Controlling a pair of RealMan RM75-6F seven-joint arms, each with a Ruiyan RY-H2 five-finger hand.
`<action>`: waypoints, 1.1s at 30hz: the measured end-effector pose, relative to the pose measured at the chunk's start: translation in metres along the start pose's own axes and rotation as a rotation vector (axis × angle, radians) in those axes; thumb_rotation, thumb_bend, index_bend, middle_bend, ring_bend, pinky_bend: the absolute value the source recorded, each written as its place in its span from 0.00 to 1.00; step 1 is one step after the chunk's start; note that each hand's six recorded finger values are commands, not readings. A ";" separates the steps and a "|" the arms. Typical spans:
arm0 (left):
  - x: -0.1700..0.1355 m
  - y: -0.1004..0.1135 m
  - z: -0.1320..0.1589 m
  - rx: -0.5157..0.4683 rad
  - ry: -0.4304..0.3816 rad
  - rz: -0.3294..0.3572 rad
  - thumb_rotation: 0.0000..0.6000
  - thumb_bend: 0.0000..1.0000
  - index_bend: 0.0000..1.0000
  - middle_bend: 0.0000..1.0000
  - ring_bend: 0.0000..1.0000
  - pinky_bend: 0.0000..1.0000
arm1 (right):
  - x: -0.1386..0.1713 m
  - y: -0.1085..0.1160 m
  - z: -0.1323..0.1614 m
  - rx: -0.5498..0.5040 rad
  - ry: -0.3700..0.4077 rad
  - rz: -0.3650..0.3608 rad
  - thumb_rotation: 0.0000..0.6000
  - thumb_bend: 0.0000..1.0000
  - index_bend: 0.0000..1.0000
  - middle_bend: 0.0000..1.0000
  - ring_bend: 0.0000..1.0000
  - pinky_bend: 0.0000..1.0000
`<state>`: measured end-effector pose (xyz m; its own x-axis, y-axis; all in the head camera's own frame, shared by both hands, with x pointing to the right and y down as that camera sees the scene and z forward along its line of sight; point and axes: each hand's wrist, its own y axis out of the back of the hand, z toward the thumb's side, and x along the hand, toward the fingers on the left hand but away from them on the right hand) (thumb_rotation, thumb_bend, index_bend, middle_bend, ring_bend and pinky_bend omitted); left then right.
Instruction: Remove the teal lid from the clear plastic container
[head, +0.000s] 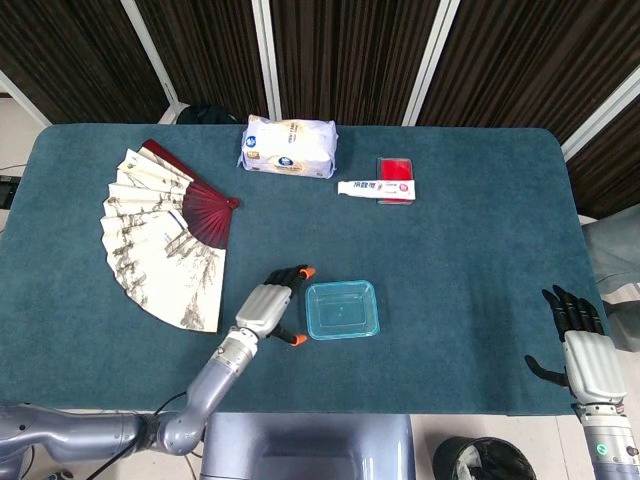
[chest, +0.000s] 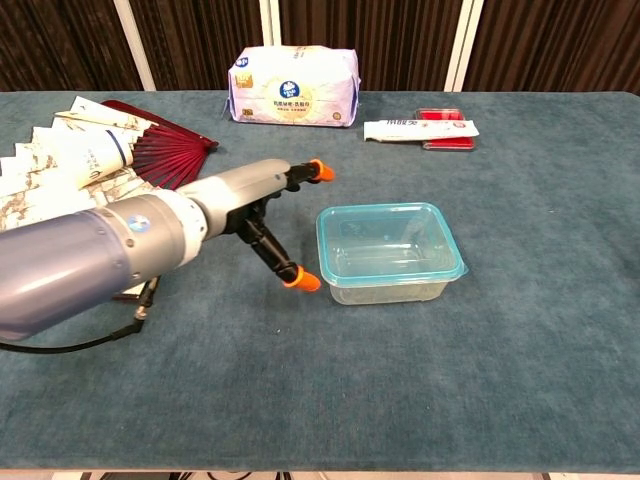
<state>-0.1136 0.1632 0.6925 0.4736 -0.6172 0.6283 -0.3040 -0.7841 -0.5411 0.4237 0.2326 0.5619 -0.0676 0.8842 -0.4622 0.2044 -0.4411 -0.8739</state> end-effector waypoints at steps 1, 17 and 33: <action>0.002 -0.001 0.003 -0.003 0.000 0.002 1.00 0.00 0.00 0.00 0.00 0.05 | 0.000 0.000 0.000 -0.001 0.000 0.001 1.00 0.29 0.00 0.00 0.00 0.00; 0.002 -0.011 0.031 -0.012 0.010 -0.018 1.00 0.00 0.00 0.00 0.00 0.05 | 0.000 0.000 0.001 -0.010 0.003 0.006 1.00 0.29 0.00 0.00 0.00 0.00; 0.010 -0.016 0.047 -0.005 0.018 -0.011 1.00 0.00 0.00 0.00 0.00 0.05 | 0.001 -0.001 0.001 -0.021 0.000 0.015 1.00 0.29 0.00 0.00 0.00 0.00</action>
<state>-0.0651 0.1726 0.6818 0.4623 -0.6097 0.6438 -0.3035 -0.7910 -0.5312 0.4221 0.2335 0.5620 -0.0643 0.8776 -0.4751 0.2260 -0.4509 -0.8635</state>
